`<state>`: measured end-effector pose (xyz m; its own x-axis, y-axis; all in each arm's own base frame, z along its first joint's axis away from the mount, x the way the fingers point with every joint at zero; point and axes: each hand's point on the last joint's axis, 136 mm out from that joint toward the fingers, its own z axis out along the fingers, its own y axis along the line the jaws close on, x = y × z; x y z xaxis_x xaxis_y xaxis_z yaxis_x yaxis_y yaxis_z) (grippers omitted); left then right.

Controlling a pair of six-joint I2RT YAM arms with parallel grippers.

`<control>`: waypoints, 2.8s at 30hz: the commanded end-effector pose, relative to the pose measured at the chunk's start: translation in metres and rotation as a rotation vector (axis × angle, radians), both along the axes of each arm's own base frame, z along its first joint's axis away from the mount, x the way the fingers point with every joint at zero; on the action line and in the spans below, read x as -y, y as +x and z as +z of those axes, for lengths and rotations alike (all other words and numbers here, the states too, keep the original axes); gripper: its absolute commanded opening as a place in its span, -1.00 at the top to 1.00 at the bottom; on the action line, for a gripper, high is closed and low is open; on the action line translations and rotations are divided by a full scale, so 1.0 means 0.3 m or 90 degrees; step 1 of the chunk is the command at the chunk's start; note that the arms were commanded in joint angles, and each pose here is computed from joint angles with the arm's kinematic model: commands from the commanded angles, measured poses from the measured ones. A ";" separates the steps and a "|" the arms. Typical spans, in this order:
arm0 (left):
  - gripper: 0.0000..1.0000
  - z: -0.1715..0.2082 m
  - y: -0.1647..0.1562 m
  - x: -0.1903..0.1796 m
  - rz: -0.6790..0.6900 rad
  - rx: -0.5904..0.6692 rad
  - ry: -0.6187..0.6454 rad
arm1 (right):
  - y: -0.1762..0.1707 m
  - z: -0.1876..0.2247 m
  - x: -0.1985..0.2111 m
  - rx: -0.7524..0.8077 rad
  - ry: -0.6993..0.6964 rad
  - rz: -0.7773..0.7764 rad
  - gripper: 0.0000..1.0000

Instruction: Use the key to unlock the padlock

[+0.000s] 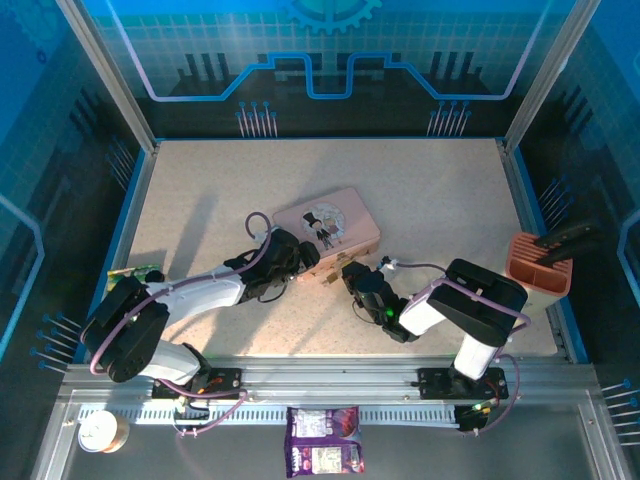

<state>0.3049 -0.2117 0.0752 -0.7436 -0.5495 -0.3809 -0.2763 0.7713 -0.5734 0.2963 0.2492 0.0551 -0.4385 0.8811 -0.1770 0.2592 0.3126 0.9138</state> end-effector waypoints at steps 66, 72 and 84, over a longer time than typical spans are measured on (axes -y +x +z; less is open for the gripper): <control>-0.99 0.221 -0.116 -0.275 -0.036 0.214 0.115 | -0.265 0.304 0.406 0.100 -0.574 0.252 1.00; -0.99 0.235 -0.142 -0.317 -0.024 0.229 0.126 | -0.305 0.280 0.429 0.049 -0.628 0.304 1.00; -0.99 0.198 -0.184 -0.330 -0.047 0.193 0.141 | -0.334 0.200 0.424 -0.038 -0.674 0.357 1.00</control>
